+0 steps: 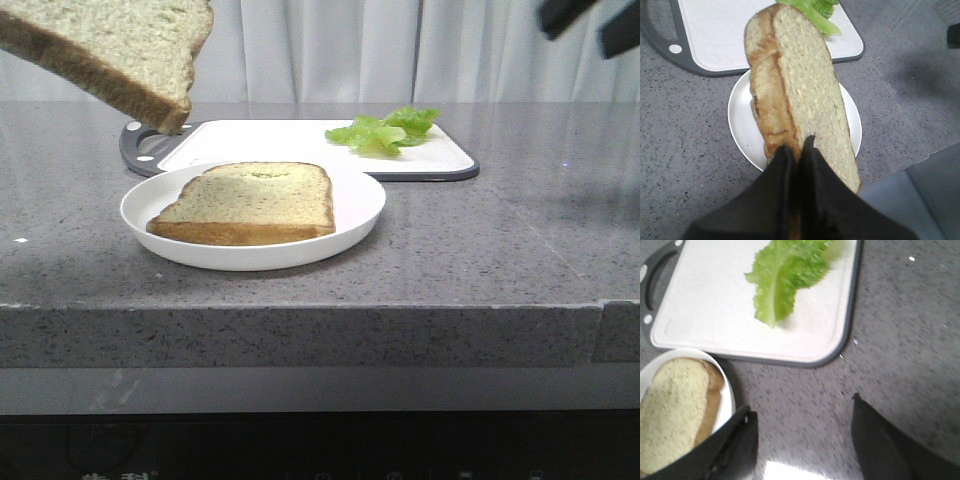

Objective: Left arm grabs bread, right arm adds lettuce
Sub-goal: 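Move the right gripper to the lettuce leaf and grasp it, then carry the lettuce with the right gripper over the bread on the plate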

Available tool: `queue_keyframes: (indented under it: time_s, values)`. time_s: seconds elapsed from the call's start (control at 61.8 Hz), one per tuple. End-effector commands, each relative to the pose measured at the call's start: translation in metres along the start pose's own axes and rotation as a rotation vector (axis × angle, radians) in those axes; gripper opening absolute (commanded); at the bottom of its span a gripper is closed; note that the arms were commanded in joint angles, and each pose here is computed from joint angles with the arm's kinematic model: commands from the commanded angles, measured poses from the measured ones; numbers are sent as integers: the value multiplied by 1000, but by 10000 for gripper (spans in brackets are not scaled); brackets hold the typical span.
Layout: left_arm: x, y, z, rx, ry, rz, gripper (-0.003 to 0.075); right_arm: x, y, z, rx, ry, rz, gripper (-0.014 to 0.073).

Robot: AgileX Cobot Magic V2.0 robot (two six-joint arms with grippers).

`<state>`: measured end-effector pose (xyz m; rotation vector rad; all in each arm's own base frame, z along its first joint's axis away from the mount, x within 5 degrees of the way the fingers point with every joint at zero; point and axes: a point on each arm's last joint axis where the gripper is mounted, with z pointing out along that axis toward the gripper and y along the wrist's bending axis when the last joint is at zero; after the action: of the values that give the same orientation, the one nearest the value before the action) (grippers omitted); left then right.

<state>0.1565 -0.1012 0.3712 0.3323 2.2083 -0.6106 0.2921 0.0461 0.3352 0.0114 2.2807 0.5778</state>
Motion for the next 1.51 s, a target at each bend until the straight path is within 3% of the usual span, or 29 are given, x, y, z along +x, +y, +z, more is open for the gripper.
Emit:
queue_keyframes:
  time_s: [0.0,0.421,0.696,0.971,1.376,1.489]
  values:
    - [-13,-5,-9,28,-114,0,-20,-31,6,8,-69,-101,38,439]
    - [-14,-5,-9,29,-120,0,-20,-87,-17,108,-132,-72,136,439]
    - [-14,-5,-9,31,-120,-3,-20,-99,-31,157,-184,-54,196,439]
    - [-14,-5,-9,31,-120,-3,-20,-98,-22,183,-243,-23,199,429]
    - [-14,-5,-9,31,-120,-3,-20,-95,-14,188,-247,-32,154,-97]
    - [-14,-5,-9,31,-120,-3,-20,-100,-7,176,-265,-40,142,-116]
